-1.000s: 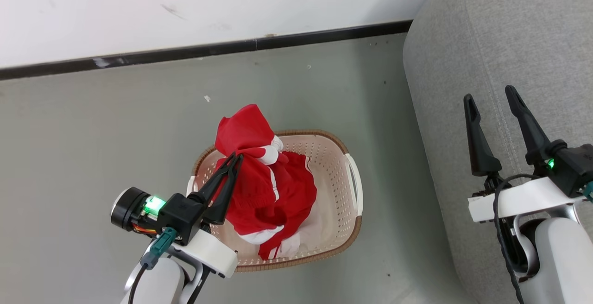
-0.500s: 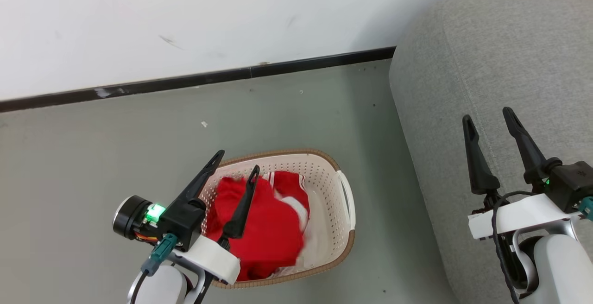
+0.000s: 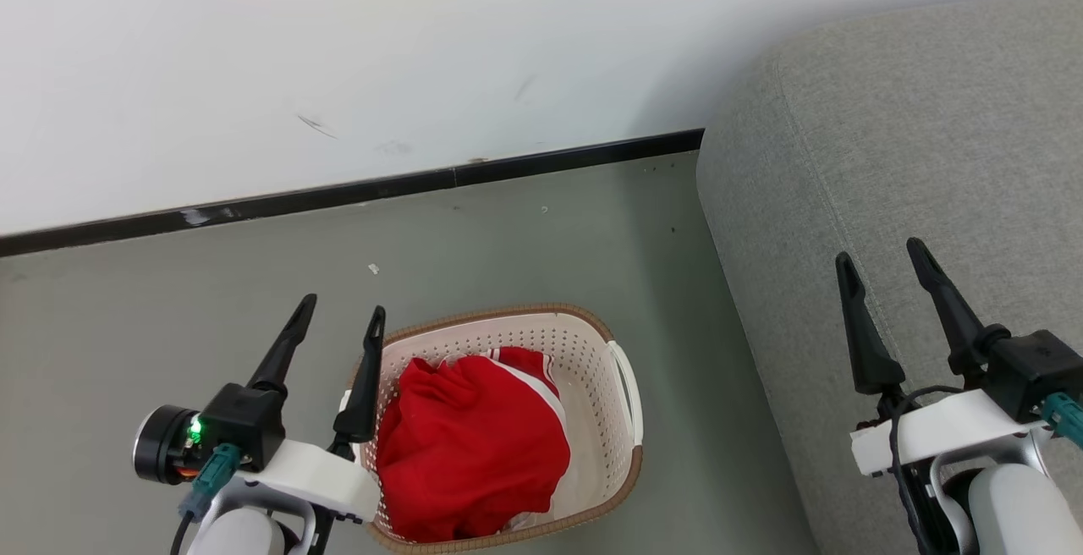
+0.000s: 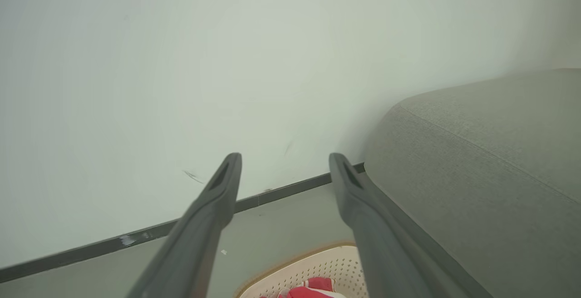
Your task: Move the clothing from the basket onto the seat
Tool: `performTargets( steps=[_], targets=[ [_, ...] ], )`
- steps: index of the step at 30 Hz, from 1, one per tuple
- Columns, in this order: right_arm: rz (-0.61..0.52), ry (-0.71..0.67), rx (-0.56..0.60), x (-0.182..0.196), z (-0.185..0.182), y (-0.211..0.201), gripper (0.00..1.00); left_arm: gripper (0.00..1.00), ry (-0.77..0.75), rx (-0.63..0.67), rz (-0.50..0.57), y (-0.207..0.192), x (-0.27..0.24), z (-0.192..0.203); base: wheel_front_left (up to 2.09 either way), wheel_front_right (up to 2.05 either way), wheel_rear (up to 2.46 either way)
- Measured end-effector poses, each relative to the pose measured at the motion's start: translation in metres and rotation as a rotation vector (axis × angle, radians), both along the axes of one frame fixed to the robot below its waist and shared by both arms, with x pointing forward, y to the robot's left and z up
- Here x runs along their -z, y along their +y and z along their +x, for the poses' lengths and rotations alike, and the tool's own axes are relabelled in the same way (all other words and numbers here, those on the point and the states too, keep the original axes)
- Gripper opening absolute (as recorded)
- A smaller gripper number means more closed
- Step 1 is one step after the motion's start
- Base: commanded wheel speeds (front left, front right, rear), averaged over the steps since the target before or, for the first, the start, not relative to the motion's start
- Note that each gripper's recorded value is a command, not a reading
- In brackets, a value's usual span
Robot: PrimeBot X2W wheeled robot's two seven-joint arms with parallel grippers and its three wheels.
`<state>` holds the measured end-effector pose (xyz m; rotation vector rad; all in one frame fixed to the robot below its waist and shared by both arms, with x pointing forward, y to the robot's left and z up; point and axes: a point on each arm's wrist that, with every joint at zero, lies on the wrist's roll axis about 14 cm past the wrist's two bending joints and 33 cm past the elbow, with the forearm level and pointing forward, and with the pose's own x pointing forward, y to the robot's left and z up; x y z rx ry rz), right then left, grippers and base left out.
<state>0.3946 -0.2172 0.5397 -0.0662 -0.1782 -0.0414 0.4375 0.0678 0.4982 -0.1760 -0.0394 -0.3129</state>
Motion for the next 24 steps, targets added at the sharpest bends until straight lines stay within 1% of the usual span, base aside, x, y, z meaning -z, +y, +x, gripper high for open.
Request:
performTargets(
  steps=[12, 13, 24],
  targets=[
    [-0.008, 0.000, -0.007, -0.002, -0.020, 0.004, 1.00, 1.00, 0.010, -0.167, 0.016, 0.053, -0.002, -0.012, 0.00, 0.00, 0.00],
    [-0.008, 0.000, -0.007, -0.002, -0.020, 0.004, 1.00, 1.00, 0.010, -0.167, 0.016, 0.053, -0.002, -0.012, 0.00, 0.00, 0.00],
    [-0.009, -0.008, -0.022, -0.004, -0.038, 0.011, 1.00, 1.00, 0.028, -0.300, 0.013, 0.096, -0.001, -0.032, 0.00, 0.00, 0.00]
  ],
)
